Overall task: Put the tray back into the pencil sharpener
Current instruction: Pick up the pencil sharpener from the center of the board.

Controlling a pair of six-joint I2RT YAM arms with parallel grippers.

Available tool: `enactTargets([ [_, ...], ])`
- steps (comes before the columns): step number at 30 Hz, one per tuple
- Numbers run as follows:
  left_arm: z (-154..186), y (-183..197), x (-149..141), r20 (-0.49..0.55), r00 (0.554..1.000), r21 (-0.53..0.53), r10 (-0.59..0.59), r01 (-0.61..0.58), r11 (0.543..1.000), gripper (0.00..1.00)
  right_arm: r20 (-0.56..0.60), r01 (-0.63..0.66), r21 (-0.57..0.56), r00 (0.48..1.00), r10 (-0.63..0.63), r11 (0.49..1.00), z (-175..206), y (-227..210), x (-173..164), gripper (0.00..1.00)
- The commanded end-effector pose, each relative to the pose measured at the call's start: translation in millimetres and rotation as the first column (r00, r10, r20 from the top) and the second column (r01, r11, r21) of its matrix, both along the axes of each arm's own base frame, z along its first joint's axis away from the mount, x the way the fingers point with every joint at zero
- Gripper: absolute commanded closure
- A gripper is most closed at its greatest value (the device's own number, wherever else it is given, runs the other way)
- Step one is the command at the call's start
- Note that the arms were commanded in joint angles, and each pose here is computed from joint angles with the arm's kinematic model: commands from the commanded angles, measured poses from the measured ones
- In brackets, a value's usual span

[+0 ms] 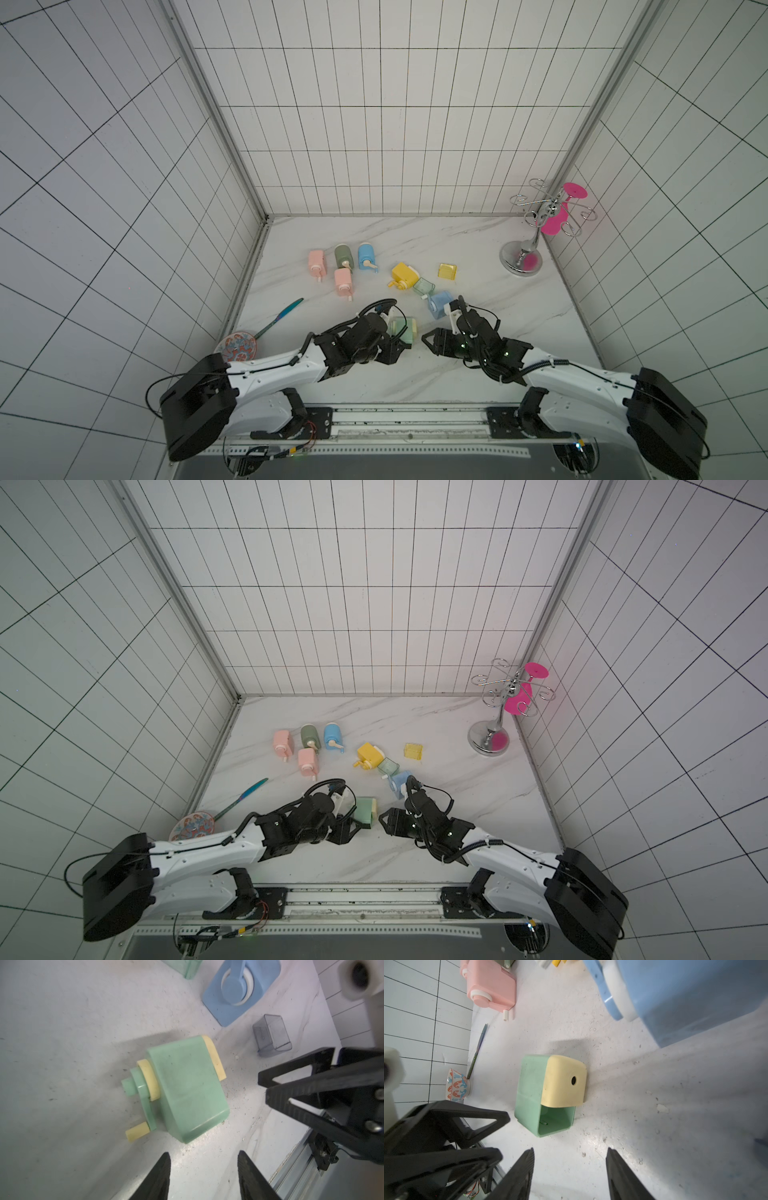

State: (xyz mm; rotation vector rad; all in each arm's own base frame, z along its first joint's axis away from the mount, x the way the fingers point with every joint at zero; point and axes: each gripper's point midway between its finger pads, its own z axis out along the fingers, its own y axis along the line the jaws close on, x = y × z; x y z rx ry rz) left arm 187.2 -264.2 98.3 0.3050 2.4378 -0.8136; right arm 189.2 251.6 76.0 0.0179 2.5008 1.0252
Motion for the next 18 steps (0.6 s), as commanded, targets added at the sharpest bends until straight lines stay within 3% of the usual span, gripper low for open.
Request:
enactTargets([
  [1,24.2,26.3,22.7,0.082,0.976,-0.034,0.200,-0.197,0.980,0.43,0.004,-0.060,0.108,0.998,0.060,0.992,14.9,23.1,0.8,0.45],
  [5,39.1,39.6,34.2,0.071,0.952,-0.138,0.298,-0.287,0.948,0.41,-0.008,-0.058,0.182,0.998,0.061,0.982,17.8,37.3,3.0,0.48],
  [8,36.5,48.5,40.3,0.033,0.940,-0.153,0.340,-0.332,0.931,0.41,-0.016,-0.023,0.137,1.000,0.026,0.990,12.7,38.7,2.2,0.42],
  [12,32.8,55.7,42.7,0.015,0.930,-0.145,0.367,-0.361,0.921,0.40,0.018,0.050,-0.098,0.999,-0.049,0.994,1.0,22.6,2.6,0.34],
  [16,30.9,63.8,44.4,0.010,0.918,-0.136,0.398,-0.393,0.910,0.40,0.129,0.109,-0.319,0.989,-0.071,0.942,7.4,4.9,7.6,0.12],
  [18,31.1,69.2,45.6,0.012,0.908,-0.137,0.419,-0.413,0.900,0.39,0.157,0.097,-0.364,0.987,-0.042,0.926,13.5,8.3,8.0,0.06],
])
